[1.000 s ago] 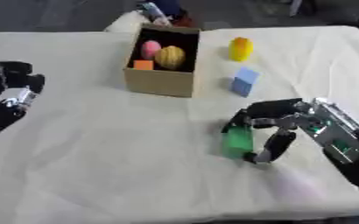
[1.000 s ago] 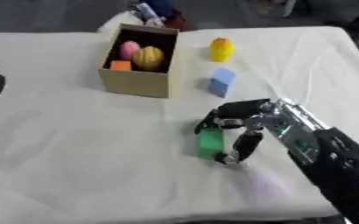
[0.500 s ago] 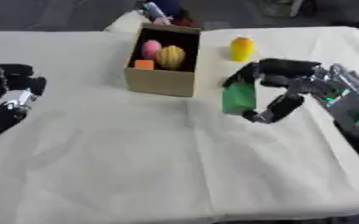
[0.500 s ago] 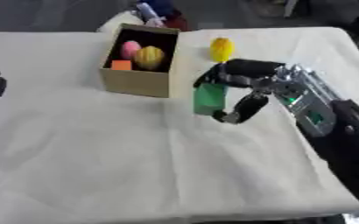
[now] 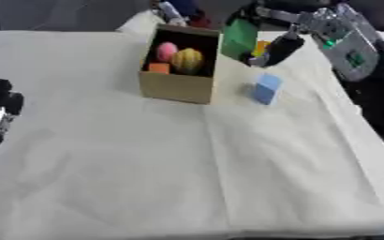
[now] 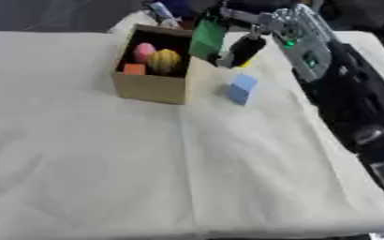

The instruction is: Pick up objects on the table and place them in the box.

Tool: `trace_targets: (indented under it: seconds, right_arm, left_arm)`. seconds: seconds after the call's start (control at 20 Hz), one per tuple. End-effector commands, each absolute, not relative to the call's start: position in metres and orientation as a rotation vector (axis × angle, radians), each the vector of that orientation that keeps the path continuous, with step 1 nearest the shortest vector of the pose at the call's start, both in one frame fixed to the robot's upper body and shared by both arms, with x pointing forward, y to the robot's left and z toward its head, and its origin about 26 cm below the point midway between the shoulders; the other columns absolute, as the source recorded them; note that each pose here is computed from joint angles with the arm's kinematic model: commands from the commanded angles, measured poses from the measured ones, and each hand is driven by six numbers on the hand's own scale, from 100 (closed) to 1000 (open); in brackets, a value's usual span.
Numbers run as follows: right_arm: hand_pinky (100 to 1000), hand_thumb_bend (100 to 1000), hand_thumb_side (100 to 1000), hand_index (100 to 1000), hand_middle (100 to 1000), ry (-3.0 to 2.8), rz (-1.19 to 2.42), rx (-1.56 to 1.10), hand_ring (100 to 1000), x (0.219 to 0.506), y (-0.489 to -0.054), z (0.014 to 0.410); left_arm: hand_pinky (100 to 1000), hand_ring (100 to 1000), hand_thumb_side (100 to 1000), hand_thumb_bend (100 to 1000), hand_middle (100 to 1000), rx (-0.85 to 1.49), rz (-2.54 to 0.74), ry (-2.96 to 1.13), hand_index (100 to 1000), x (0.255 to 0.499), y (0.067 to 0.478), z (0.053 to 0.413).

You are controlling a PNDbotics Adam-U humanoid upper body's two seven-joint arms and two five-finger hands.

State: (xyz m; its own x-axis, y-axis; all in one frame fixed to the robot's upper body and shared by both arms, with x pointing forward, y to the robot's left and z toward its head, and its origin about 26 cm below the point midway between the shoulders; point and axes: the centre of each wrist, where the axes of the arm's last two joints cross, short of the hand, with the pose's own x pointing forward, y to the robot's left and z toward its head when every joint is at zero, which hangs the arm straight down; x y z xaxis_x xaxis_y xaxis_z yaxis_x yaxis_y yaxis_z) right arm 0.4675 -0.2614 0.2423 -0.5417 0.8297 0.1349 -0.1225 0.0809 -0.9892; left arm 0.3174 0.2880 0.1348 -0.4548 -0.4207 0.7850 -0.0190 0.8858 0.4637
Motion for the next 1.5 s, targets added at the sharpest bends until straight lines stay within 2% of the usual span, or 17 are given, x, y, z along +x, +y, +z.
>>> trace_targets:
  seconds: [0.05,0.25,0.35,0.4,0.45,0.5,0.6,1.05,1.3,1.5]
  right_arm:
    - [706,131,134,829,625,-1.561,1.458,-0.824,663,0.484,-0.273,0.242]
    - [712,103,173,880,679,-1.525,1.329,-0.842,691,0.500,-0.273,0.220]
    - [733,148,304,935,774,-1.506,1.274,-0.862,731,0.504,-0.273,0.210]
    - [762,193,400,981,847,-1.494,1.260,-0.878,768,0.506,-0.272,0.205]
    - [767,205,420,991,861,-1.484,1.254,-0.894,775,0.507,-0.270,0.202]
    - [796,255,472,1000,917,-1.479,1.255,-0.909,809,0.507,-0.268,0.199]
    - [812,289,497,1000,954,-1.477,1.278,-0.931,830,0.507,-0.265,0.198]
    - [854,300,481,1000,991,-1.505,1.490,-0.813,881,0.497,-0.264,0.226]
    - [867,300,440,1000,999,-1.480,1.608,-0.718,899,0.478,-0.281,0.246]
    - [875,318,435,1000,1000,-1.379,1.654,-0.662,911,0.464,-0.299,0.246]
  left_arm:
    - [749,707,552,463,656,0.290,-0.499,-2.068,725,0.318,0.280,0.149]
    - [749,707,551,461,656,0.255,-0.512,-2.099,725,0.320,0.272,0.156]
    - [749,706,551,461,655,0.240,-0.520,-2.107,726,0.320,0.268,0.158]
    - [749,706,551,461,654,0.235,-0.521,-2.108,726,0.321,0.268,0.158]
    - [749,706,551,461,654,0.233,-0.521,-2.108,726,0.321,0.268,0.158]
    - [749,706,551,461,654,0.233,-0.522,-2.106,726,0.320,0.268,0.158]
    - [749,706,551,461,654,0.235,-0.521,-2.103,727,0.320,0.268,0.158]
    - [749,706,555,461,653,0.252,-0.517,-2.073,728,0.318,0.274,0.151]
    - [750,706,557,461,653,0.280,-0.510,-2.049,729,0.316,0.281,0.146]
    - [750,707,557,461,654,0.292,-0.512,-2.038,732,0.315,0.284,0.144]
